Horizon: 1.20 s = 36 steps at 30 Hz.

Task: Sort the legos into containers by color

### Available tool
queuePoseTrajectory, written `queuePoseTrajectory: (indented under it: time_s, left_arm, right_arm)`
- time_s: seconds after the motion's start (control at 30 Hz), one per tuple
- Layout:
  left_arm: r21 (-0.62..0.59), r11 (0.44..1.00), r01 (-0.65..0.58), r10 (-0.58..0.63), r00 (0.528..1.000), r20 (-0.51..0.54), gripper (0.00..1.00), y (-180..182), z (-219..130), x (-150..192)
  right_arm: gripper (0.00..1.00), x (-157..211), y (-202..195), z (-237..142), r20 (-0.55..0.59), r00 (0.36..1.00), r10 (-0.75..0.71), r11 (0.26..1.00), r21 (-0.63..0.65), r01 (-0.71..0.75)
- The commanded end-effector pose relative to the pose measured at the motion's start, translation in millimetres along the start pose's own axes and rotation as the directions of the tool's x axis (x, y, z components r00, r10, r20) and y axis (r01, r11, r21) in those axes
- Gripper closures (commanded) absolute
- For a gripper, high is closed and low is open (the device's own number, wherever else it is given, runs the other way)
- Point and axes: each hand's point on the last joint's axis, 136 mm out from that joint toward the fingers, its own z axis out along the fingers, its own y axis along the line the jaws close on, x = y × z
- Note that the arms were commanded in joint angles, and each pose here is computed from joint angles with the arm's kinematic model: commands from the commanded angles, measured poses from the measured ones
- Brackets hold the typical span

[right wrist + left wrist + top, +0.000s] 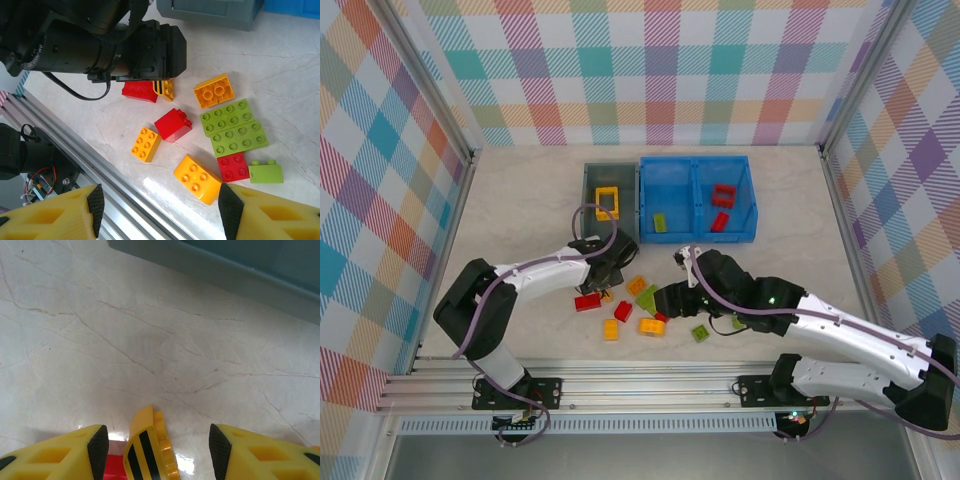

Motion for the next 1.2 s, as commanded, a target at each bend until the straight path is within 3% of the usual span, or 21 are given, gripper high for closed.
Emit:
queuePoseTrajectory:
  time_s: [0.0, 0.2, 0.43, 0.57, 0.7, 0.8, 0.97, 1.17]
  left_arm:
    - [-0.011, 0.999, -0.053, 0.053, 0.999, -0.007, 0.42, 3, 14, 1]
    - [-0.016, 0.999, -0.046, 0.044, 0.996, -0.082, 0.42, 8, 21, 20]
    - [-0.005, 0.999, -0.041, 0.040, 0.993, -0.111, 0.45, 4, 19, 32]
    - [-0.010, 0.998, -0.056, 0.054, 0.992, -0.115, 0.53, -1, 23, 36]
    - [-0.012, 0.998, -0.067, 0.066, 0.994, -0.086, 0.71, -6, 20, 30]
    - [0.000, 0.997, -0.077, 0.077, 0.996, -0.053, 0.80, -12, 13, 20]
    - [0.012, 0.992, -0.125, 0.124, 0.992, 0.036, 0.82, -24, -26, -15]
    - [0.065, 0.982, -0.176, 0.167, 0.979, 0.121, 0.82, -44, -59, -76]
  right_arm:
    - [0.36, -1, 3, -2, 0.018, 1.000, 0.012, 1.000, -0.018, -0.011]
    - [0.34, -3, 6, -4, 0.021, 1.000, 0.011, 1.000, -0.029, -0.010]
    - [0.28, -5, 28, -8, 0.013, 1.000, -0.015, 0.990, -0.141, 0.017]
    - [0.28, -5, 23, -9, 0.018, 1.000, -0.002, 0.993, -0.115, 0.004]
    - [0.28, -4, 20, -9, 0.021, 1.000, 0.006, 0.995, -0.104, -0.004]
    - [0.28, -4, 18, -9, 0.023, 1.000, 0.010, 0.995, -0.097, -0.008]
    - [0.29, -15, 14, -14, 0.073, 0.997, 0.022, 0.998, -0.065, -0.017]
    - [0.30, -56, 18, -22, 0.214, 0.977, -0.008, 1.000, -0.016, 0.011]
